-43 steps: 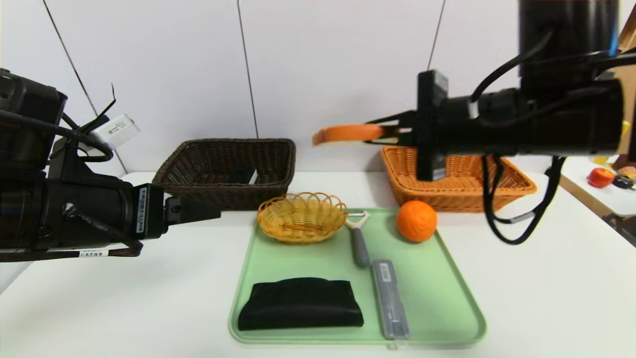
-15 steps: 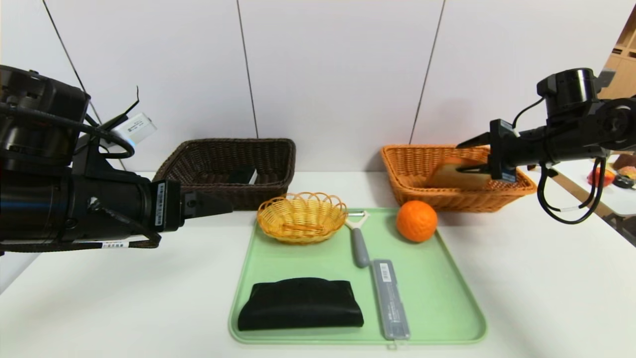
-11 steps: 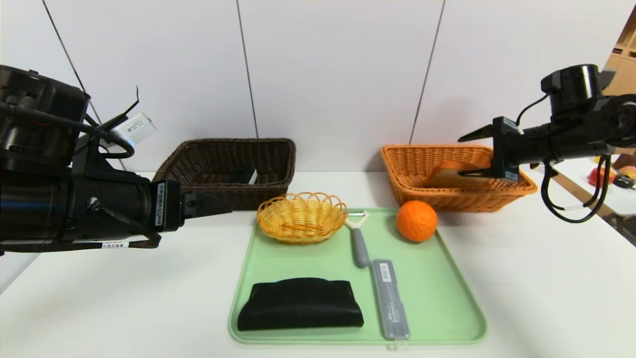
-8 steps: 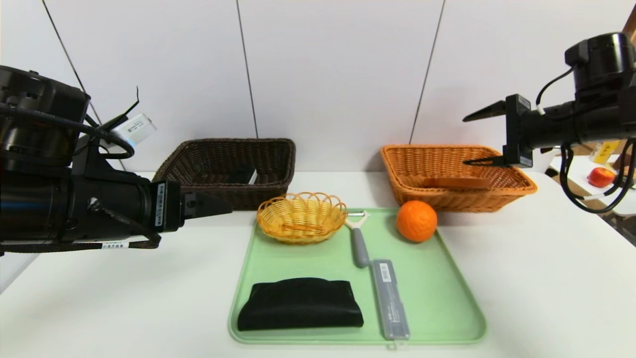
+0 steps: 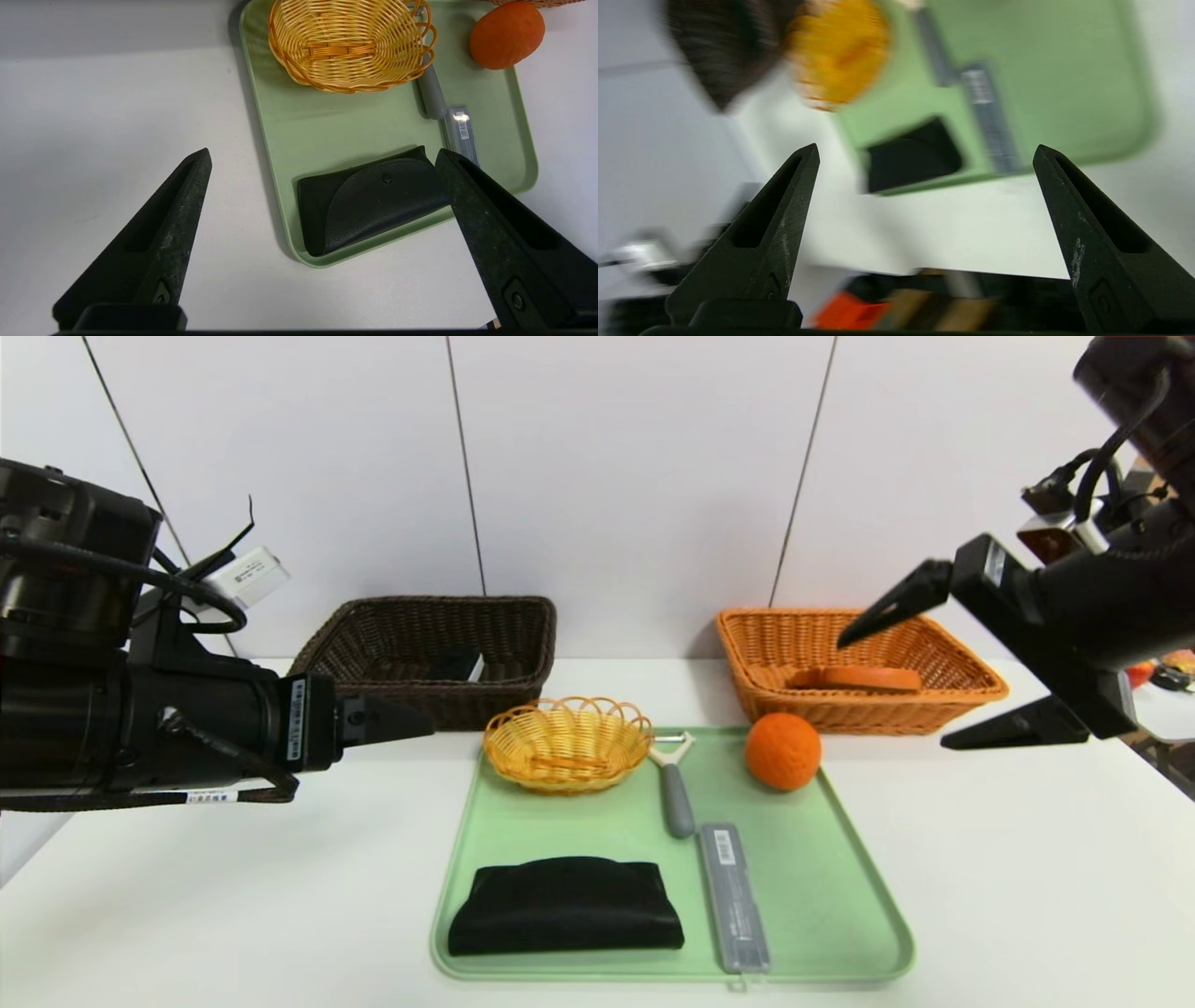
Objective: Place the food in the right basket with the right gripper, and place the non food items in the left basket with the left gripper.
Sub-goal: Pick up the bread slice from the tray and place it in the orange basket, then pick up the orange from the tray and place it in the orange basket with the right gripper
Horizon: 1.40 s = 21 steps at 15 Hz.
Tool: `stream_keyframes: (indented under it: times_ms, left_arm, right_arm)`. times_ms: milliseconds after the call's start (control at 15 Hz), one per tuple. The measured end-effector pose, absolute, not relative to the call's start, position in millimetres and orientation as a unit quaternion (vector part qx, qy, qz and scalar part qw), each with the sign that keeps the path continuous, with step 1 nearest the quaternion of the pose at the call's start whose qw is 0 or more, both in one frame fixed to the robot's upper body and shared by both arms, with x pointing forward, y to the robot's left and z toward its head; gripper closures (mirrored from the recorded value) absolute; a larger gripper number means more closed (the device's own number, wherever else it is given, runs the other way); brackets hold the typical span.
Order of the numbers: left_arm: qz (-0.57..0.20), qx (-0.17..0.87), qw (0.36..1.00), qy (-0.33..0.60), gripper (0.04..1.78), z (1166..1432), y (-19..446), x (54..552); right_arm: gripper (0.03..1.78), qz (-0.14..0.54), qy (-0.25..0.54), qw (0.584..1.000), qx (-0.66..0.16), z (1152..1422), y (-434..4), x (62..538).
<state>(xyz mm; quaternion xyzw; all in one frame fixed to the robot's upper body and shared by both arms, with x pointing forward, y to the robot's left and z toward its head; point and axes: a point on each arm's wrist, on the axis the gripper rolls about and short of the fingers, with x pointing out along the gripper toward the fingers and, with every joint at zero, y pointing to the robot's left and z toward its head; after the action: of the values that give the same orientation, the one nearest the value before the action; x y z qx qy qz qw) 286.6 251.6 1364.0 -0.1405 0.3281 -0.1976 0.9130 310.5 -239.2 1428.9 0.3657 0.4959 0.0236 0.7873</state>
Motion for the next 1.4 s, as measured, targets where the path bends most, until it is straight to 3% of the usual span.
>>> stream_keyframes:
  times_ms: [267, 533, 800, 1400]
  left_arm:
    - [-0.200, -0.142, 0.915, 0.319, 0.13, 1368, 253, 282]
    - [-0.201, -0.142, 0.917, 0.315, 0.13, 1370, 256, 276]
    - [-0.201, -0.141, 0.917, 0.314, 0.13, 1369, 257, 273]
    - [-0.201, -0.141, 0.918, 0.311, 0.13, 1370, 258, 272]
  right_arm:
    - [0.18, -0.019, 0.541, 0.823, 0.174, 1384, -230, 322]
    - [0.15, -0.034, 0.508, 0.856, 0.093, 1359, -209, 352]
    - [0.13, -0.019, 0.487, 0.871, 0.063, 1343, -185, 375]
    - [0.12, -0.038, 0.505, 0.860, 0.057, 1308, -167, 421]
